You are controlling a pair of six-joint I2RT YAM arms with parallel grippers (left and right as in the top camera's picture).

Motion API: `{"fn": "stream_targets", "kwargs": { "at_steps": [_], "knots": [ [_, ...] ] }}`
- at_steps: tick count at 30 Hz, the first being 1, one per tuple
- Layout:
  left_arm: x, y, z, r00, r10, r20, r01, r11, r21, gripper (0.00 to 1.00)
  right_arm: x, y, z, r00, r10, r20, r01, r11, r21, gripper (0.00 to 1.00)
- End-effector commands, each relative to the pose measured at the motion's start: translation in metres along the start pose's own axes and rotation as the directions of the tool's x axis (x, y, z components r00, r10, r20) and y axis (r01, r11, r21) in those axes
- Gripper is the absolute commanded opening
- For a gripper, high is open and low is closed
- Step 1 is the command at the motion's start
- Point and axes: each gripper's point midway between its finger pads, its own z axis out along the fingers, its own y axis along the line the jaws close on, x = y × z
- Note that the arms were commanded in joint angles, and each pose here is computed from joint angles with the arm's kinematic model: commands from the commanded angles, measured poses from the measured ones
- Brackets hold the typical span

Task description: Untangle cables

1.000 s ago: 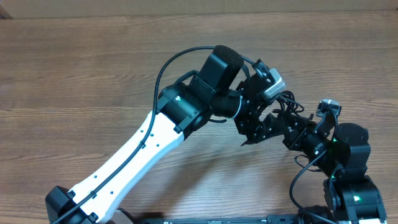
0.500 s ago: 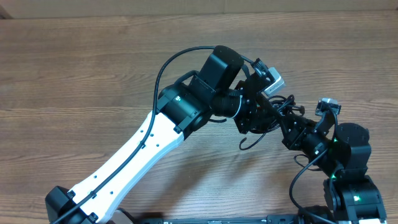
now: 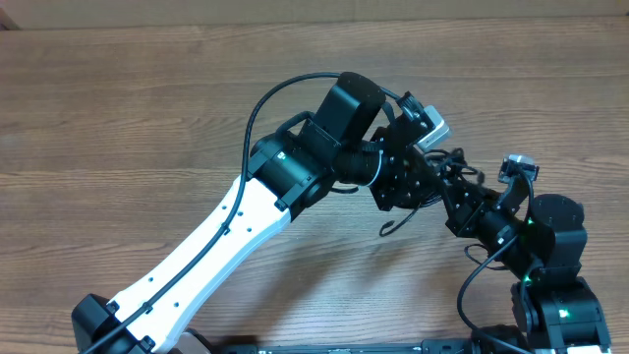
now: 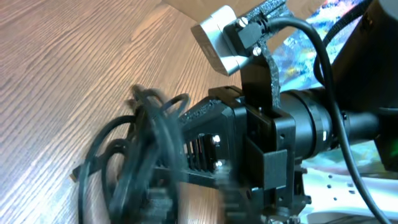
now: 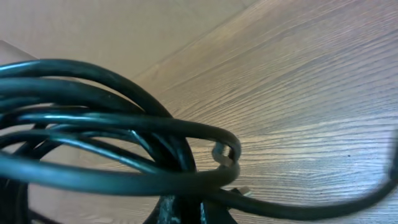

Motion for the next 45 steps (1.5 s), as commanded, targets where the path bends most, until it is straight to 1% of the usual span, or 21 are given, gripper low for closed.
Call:
{"fn": "stream_targets", "kwargs": {
  "at_steps": [1,2,3,5,6,8,9,10,14,15,17,19,21,24,26,28,29,31,33,39,45],
  "knots": [
    [-0.003,-0.002,0.002,1.0,0.01,0.002,-0.01,1.0,-0.001,0.43,-0.004,0.008,-0.003,1.0,-0.005,0.014,0.006,0.999,-0.033,0.04],
    [-0.003,-0.002,0.002,1.0,0.01,0.002,-0.01,1.0,-0.002,0.46,-0.004,0.009,-0.003,1.0,-0.006,0.012,0.006,0.999,-0.037,0.04],
    [-0.003,-0.001,0.002,1.0,0.01,0.002,-0.01,1.0,-0.006,0.46,-0.004,0.009,-0.003,1.0,-0.006,0.012,0.007,0.999,-0.039,0.04],
    [-0.003,0.001,0.003,1.0,0.008,0.0,-0.008,1.0,-0.014,0.46,-0.004,0.01,-0.003,1.0,-0.006,0.012,0.007,0.999,-0.04,0.04],
    [-0.003,0.0,0.002,1.0,0.008,0.0,-0.008,1.0,-0.014,0.44,-0.004,0.01,-0.003,1.0,-0.006,0.011,0.007,0.999,-0.04,0.04],
    [-0.003,0.001,0.003,1.0,0.008,0.0,-0.008,1.0,-0.016,0.3,-0.003,0.014,-0.004,1.0,-0.011,0.005,0.011,0.998,-0.065,0.04],
    [-0.003,0.001,0.003,1.0,0.008,0.0,-0.008,1.0,-0.015,0.2,-0.003,0.015,-0.004,1.0,-0.012,0.004,0.012,0.998,-0.068,0.04],
    [-0.003,0.001,0.003,1.0,0.008,0.0,-0.008,1.0,-0.015,0.04,-0.003,0.015,-0.004,1.0,-0.012,0.003,0.012,0.998,-0.069,0.04],
    [-0.003,0.001,0.003,1.0,0.01,0.003,-0.01,1.0,-0.015,0.04,-0.003,0.015,-0.004,1.0,-0.012,0.003,0.012,0.998,-0.068,0.04],
    [-0.004,0.001,0.003,1.0,0.013,0.007,-0.013,1.0,-0.014,0.04,-0.003,0.015,-0.004,1.0,-0.012,0.002,0.012,0.998,-0.069,0.15],
    [-0.01,0.0,0.002,1.0,0.014,0.027,-0.014,1.0,-0.014,0.04,-0.003,0.015,-0.004,1.0,-0.011,0.002,0.011,0.998,-0.069,0.47],
    [-0.017,0.0,0.002,0.998,0.003,0.055,-0.003,1.0,-0.01,0.04,-0.003,0.015,-0.004,1.0,-0.011,0.002,0.011,0.998,-0.069,0.52],
    [-0.025,-0.002,0.002,0.996,-0.006,0.084,0.006,1.0,-0.004,0.04,-0.003,0.015,-0.004,1.0,-0.011,0.003,0.012,0.998,-0.069,0.62],
    [-0.04,-0.005,0.0,0.99,-0.032,0.138,0.03,0.999,0.015,0.04,-0.003,0.015,-0.004,1.0,-0.015,0.003,0.015,0.998,-0.068,0.69],
    [-0.05,-0.017,-0.002,0.984,-0.046,0.17,0.032,0.996,0.082,0.04,-0.004,0.009,-0.003,1.0,-0.011,0.013,0.011,0.999,-0.039,0.7],
    [-0.062,-0.04,-0.008,0.979,-0.027,0.2,-0.013,0.98,0.199,0.04,-0.005,-0.004,-0.003,1.0,0.001,0.029,-0.002,1.0,0.031,0.7],
    [-0.064,-0.044,-0.01,0.978,-0.026,0.205,-0.021,0.974,0.224,0.04,-0.005,-0.007,-0.004,1.0,0.004,0.031,-0.005,0.999,0.049,0.7],
    [-0.072,-0.064,-0.017,0.975,-0.031,0.221,-0.044,0.946,0.323,0.04,-0.004,-0.023,-0.005,0.999,0.016,0.04,-0.021,0.991,0.131,0.7],
    [-0.076,-0.083,-0.026,0.974,-0.015,0.226,-0.082,0.907,0.414,0.04,-0.003,-0.032,-0.005,0.999,0.022,0.044,-0.029,0.984,0.176,0.69],
    [-0.085,-0.095,-0.045,0.974,-0.04,0.223,-0.08,0.86,0.504,0.04,0.003,-0.051,-0.001,0.999,0.043,0.021,-0.047,0.964,0.262,0.7],
    [-0.104,-0.095,-0.071,0.96,-0.054,0.274,-0.104,0.84,0.532,0.04,0.01,-0.062,0.006,0.998,0.064,-0.017,-0.056,0.951,0.304,0.68]
  ]
}}
